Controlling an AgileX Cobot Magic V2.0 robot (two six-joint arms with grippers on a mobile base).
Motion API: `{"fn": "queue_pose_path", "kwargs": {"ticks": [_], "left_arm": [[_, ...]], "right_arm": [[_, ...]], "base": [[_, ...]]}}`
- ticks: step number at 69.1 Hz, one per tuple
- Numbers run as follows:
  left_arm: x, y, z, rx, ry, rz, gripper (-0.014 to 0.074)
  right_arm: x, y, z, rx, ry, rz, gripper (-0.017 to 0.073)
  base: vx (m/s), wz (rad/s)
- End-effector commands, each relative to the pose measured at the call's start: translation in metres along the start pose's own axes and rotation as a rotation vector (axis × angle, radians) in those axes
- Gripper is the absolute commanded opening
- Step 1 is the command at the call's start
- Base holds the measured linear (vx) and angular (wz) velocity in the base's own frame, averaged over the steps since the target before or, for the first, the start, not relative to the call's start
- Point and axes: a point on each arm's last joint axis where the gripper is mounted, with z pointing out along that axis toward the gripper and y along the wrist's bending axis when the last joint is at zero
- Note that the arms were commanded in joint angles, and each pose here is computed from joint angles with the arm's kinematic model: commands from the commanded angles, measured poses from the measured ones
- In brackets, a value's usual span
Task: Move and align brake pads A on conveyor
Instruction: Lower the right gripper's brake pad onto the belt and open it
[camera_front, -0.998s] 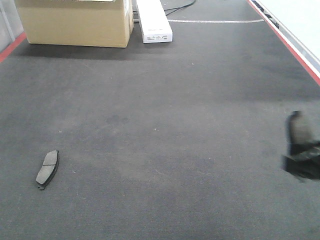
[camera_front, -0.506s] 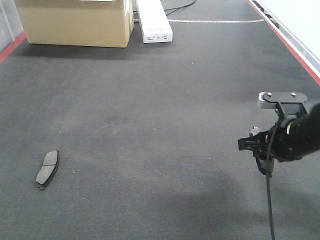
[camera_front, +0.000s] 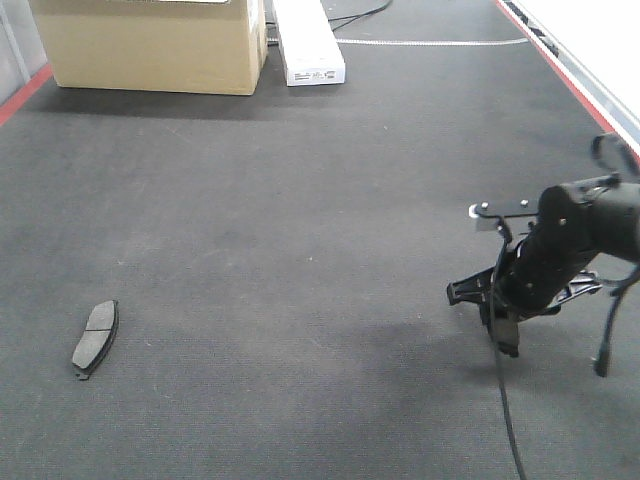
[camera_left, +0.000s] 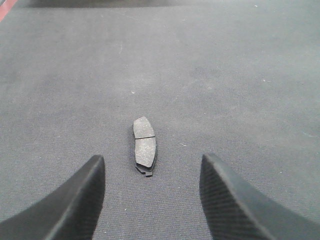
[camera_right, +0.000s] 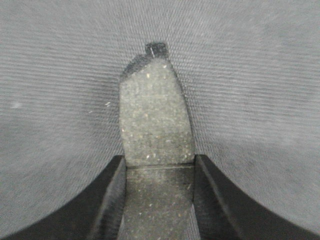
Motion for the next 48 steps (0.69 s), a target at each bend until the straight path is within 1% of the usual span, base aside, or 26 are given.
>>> {"fn": "queue_pose_path", "kwargs": {"ticks": [1, 7, 13, 17, 22, 29, 35, 41, 48], "left_arm": [[-0.014, 0.0, -0.003, 0.004, -0.084, -0.013, 0.0397], [-0.014, 0.0, -0.003, 0.004, -0.084, -0.013, 0.0397], [-0.014, 0.0, -0.003, 0.004, -0.084, -0.013, 0.0397], [-0.014, 0.0, -0.003, 0.004, -0.084, -0.013, 0.0397], [-0.014, 0.0, -0.003, 0.004, -0.084, -0.013, 0.0397], [-0.014, 0.0, -0.003, 0.004, -0.084, -0.013, 0.0397], [-0.014, 0.0, -0.003, 0.004, -0.084, -0.013, 0.0397], [-0.014, 0.0, -0.003, 0.004, -0.084, -0.013, 0.0397], [-0.014, 0.0, -0.003, 0.004, -0.084, -0.013, 0.0397]], "right_arm": [[-0.013, -0.001, -0.015, -0.004, -0.086, -0.002, 0.0174], [-0.016, 0.0, -0.01, -0.013, -0.082, 0.007, 0.0256], [-0.018, 0.001, -0.009, -0.023, -0.084, 0.019, 0.0356], [-0.018, 0.001, -0.01, -0.025, -0.094, 0.019, 0.0408], [-0.018, 0.0, -0.016, -0.023, -0.106, 0.01, 0.045], [-0.018, -0.001, -0.035, -0.024, -0.147, 0.007, 0.0461], [-0.015, -0.001, -0.062, -0.027, -0.203, -0.005, 0.0457], [-0.003, -0.002, -0.095, -0.035, -0.304, -0.028, 0.0451], [0.021, -0.005, -0.126, -0.039, -0.419, -0.027, 0.045]], "base": [[0.0, 0.0], [0.0, 0.0], [0.0, 0.0], [0.0, 0.0], [0.0, 0.0], [0.0, 0.0], [0.0, 0.0], [0.0, 0.0], [0.0, 0.0]]}}
